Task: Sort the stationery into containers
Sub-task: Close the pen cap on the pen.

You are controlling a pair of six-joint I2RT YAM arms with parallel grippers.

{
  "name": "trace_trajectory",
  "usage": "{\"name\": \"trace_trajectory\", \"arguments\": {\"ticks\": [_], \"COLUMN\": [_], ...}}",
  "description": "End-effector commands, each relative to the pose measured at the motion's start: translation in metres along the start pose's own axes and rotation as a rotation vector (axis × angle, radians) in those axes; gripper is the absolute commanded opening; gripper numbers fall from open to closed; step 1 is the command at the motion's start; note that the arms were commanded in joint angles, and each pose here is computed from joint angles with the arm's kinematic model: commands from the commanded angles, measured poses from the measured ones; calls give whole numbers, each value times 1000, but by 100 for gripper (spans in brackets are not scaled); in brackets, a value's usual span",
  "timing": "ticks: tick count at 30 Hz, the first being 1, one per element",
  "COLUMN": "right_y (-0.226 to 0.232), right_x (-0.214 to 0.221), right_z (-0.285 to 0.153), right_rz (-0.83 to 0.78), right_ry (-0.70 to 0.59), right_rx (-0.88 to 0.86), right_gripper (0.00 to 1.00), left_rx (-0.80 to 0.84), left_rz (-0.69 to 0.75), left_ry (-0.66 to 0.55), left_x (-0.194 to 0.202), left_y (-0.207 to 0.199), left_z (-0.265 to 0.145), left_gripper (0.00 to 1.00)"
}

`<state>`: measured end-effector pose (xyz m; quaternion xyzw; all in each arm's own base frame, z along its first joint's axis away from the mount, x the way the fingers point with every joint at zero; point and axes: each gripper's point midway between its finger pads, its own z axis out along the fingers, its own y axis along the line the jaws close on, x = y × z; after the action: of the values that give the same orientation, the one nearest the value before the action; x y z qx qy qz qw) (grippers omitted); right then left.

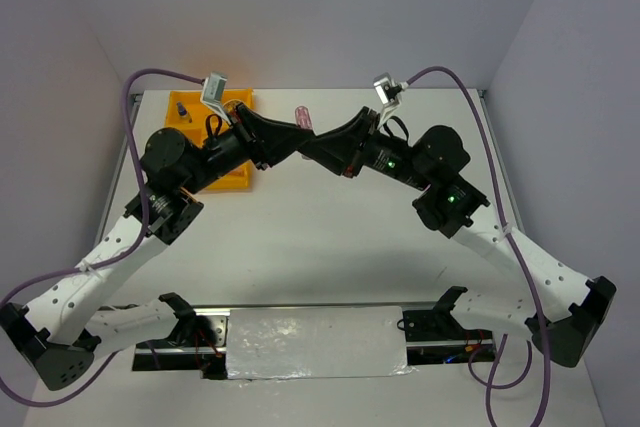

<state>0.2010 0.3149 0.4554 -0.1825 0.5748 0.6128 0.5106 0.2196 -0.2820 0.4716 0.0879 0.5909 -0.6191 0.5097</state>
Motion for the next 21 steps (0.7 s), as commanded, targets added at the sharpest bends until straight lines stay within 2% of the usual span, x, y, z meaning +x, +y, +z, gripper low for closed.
{"name": "trace_trajectory", "arguments": {"ticks": [1, 8, 10, 12, 13, 14, 15, 16, 17, 18, 20, 21], "right_y": [24, 30, 32, 30, 29, 22, 18, 10, -2, -13, -43, -53], "right_x": [-33, -3, 6, 9, 10, 13, 13, 12, 19, 21, 34, 37], "right_z": [-8, -12, -10, -10, -11, -11, -12, -15, -16, -18, -27, -30], "right_rz": [-64, -46, -35, -31, -28, -16, -9, -5, 30, 48, 95, 104], "right_ry": [-123, -19, 25, 40, 41, 47, 44, 40, 59, 66, 97, 98], "right_rx": [-59, -153, -180, -178, -171, -144, -125, -98, -52, -15, 82, 116], "right_gripper": [0, 0, 0, 4, 10, 21, 44, 52, 71, 82, 95, 97], "left_rx": [23, 40, 62, 57, 44, 25, -18, -83, -127, -188, -276, -297], "left_rz": [-13, -10, -15, -16, -14, -15, -27, -31, -33, -50, -62, -75], "left_ry": [85, 32, 37, 42, 41, 36, 47, 24, 10, 15, -23, -33], "left_x": [20, -1, -2, -2, -2, -3, 0, -4, -9, -7, -18, -20], "left_y": [3, 7, 4, 9, 13, 17, 27, 40, 48, 61, 82, 88], "left_z": [-2, 2, 3, 8, 9, 10, 9, 10, 8, 4, -3, -5], "left_gripper": [25, 25, 3, 0, 0, 0, 0, 0, 0, 0, 0, 0]}}
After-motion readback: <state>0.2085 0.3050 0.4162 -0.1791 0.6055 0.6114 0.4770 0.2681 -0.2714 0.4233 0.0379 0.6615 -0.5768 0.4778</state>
